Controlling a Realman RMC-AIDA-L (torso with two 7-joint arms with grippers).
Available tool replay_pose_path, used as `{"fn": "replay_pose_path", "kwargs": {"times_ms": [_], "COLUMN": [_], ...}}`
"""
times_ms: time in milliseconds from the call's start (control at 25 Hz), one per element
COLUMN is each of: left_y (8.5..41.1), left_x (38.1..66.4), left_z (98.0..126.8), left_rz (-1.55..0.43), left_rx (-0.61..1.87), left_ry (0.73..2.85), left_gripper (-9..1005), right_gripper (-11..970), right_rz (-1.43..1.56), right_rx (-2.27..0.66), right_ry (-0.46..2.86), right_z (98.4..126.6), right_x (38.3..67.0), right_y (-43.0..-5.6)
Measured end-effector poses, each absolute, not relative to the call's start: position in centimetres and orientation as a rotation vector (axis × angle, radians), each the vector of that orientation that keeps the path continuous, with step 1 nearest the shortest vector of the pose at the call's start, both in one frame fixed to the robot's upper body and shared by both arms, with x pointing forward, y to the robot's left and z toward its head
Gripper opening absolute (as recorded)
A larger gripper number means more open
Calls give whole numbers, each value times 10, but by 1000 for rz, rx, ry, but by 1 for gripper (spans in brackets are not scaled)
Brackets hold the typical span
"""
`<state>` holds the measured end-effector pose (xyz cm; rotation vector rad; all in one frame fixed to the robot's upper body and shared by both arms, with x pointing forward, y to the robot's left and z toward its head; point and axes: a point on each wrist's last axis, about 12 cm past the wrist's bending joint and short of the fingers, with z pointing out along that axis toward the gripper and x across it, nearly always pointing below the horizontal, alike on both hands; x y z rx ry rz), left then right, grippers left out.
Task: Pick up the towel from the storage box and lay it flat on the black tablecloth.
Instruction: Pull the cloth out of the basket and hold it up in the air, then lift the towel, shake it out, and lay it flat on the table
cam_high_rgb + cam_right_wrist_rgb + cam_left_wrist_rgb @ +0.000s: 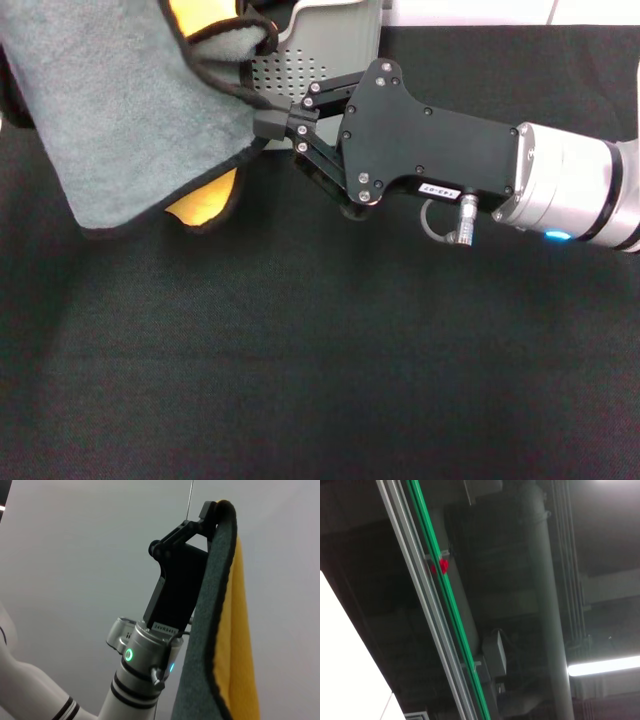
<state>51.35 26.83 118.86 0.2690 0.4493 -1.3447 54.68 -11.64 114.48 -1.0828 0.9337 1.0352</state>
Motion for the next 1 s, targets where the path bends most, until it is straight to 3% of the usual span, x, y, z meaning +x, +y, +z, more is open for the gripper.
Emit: {"fn": "replay_pose_path", "kwargs": {"times_ms": [160,600,1000], "left_y": [272,288,310], "left_x": [512,493,478], "left_z": [1179,1141,1121], "left_rz": [-1341,-1327,-1587], "left_rx": [229,79,-36], "left_ry": [491,650,872], "left_gripper": [23,23,24], "right_gripper": [18,17,17], "right_rz": [1012,938,845], "right_rx": [-1045,-1055,-1115], "right_ry": [930,903,893], "right_z": [1150,1172,1194], "right_x": [549,546,534], "right_y": [-122,-149,-172]}}
